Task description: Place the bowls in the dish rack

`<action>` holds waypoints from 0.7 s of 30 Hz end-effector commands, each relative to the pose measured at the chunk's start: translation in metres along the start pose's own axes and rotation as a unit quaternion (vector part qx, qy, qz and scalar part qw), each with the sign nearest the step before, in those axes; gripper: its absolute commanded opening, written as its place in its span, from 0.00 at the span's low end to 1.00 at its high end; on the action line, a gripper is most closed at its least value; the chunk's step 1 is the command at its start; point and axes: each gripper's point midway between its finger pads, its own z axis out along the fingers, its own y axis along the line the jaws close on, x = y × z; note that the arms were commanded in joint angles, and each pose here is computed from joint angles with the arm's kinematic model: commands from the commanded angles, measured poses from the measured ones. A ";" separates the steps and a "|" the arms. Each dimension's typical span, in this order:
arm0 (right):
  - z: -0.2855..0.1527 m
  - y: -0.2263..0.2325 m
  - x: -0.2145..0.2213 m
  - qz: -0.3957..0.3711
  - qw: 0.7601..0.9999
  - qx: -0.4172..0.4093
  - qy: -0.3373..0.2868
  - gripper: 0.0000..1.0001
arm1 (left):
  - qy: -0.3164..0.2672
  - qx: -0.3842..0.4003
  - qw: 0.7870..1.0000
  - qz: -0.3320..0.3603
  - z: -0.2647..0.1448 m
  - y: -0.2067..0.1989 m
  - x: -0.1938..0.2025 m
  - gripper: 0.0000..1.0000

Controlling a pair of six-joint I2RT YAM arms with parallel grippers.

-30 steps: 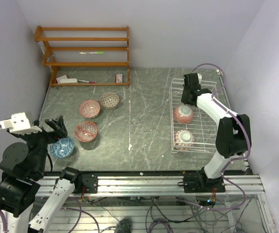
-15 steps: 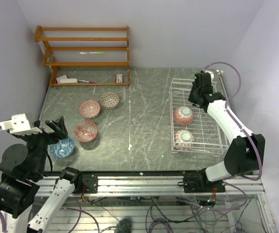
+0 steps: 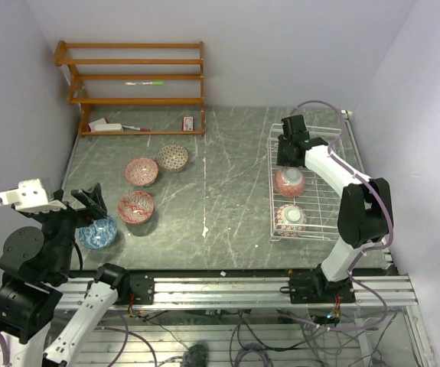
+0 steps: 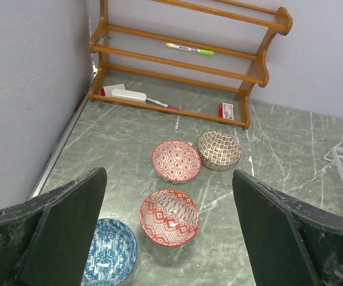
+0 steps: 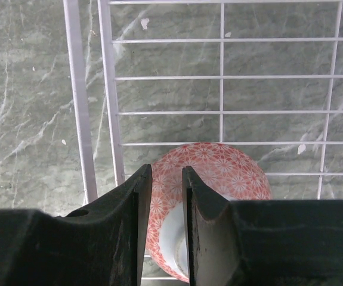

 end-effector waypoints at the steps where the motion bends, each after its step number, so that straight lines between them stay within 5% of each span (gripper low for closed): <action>1: 0.000 0.004 -0.004 -0.043 0.999 0.026 0.000 0.28 | -0.011 0.002 1.000 -0.003 -0.003 0.001 -0.004 0.98; 8: 0.004 -0.014 0.022 -0.089 0.988 0.118 0.051 0.28 | -0.007 0.002 1.000 -0.004 -0.003 0.001 0.000 0.98; 21: -0.015 -0.051 0.051 -0.061 0.976 0.195 0.071 0.28 | -0.002 0.011 1.000 -0.002 0.000 -0.002 0.005 0.98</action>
